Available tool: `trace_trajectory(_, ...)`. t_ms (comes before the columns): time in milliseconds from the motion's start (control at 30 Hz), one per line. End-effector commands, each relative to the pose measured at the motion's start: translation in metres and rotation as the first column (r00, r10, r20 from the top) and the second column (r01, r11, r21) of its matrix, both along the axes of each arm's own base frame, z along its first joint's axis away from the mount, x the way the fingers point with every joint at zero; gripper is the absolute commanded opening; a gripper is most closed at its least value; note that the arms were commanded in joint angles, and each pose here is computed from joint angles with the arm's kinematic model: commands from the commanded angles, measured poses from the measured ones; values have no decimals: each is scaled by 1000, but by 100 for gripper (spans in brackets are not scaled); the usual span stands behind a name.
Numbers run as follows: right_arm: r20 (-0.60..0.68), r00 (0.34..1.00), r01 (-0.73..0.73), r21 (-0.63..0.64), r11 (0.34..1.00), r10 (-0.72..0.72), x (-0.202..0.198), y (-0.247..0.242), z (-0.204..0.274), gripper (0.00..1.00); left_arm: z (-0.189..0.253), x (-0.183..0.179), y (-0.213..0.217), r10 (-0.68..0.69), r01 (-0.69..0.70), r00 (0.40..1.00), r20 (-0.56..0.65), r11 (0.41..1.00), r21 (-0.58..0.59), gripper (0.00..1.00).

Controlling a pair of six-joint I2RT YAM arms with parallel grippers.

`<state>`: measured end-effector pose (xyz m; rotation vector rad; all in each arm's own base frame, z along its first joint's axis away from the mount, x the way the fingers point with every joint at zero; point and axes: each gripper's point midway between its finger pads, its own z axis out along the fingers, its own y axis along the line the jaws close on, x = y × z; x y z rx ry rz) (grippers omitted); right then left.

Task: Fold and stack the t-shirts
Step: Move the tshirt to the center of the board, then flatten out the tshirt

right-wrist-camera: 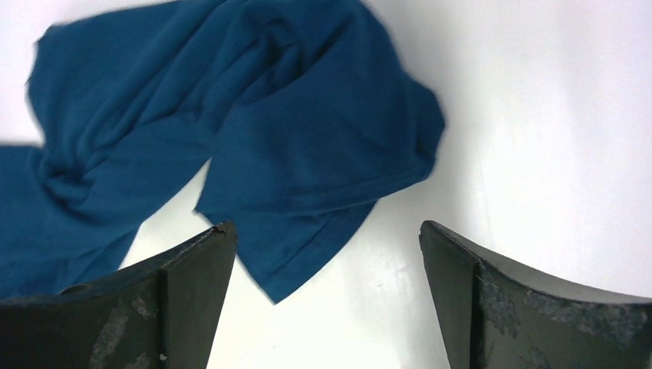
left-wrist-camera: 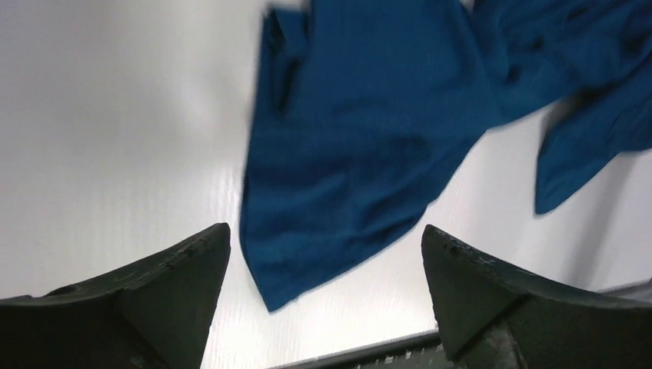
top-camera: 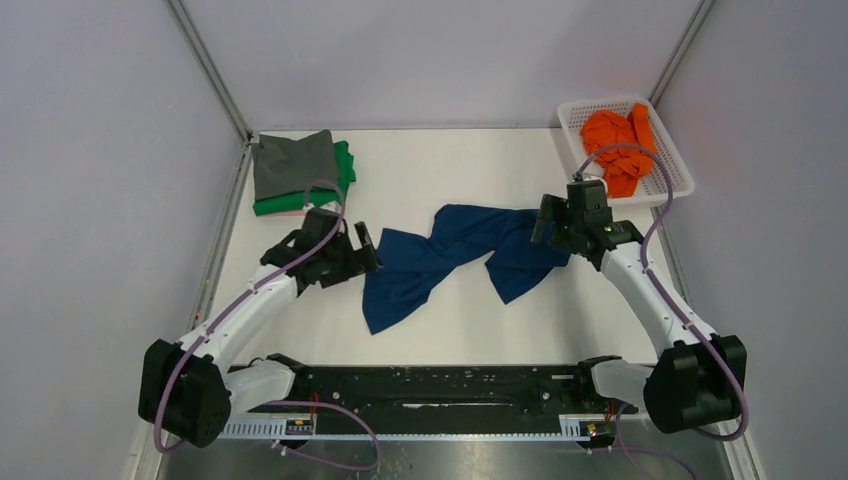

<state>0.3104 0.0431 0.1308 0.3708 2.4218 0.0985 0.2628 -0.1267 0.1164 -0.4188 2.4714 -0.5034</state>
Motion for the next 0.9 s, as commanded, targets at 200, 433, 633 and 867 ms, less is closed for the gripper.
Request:
trace_trajectory(200,-174,939,-300,12,954,298,-61,77,-56,91,-75,-104,-26,-70,89,946,-318,995,47,87)
trace_trajectory(433,-267,892,-384,-18,923,365,-59,105,-98,87,-100,-92,-51,-122,141,940,-319,989,37,72)
trace_trajectory(633,-364,872,-379,-75,923,328,-64,95,-118,80,-121,-94,-63,-169,203,913,-371,978,54,46)
trace_trajectory(867,-421,861,-354,-93,930,286,-73,89,-130,46,-124,-95,-63,-184,239,910,-373,965,106,0)
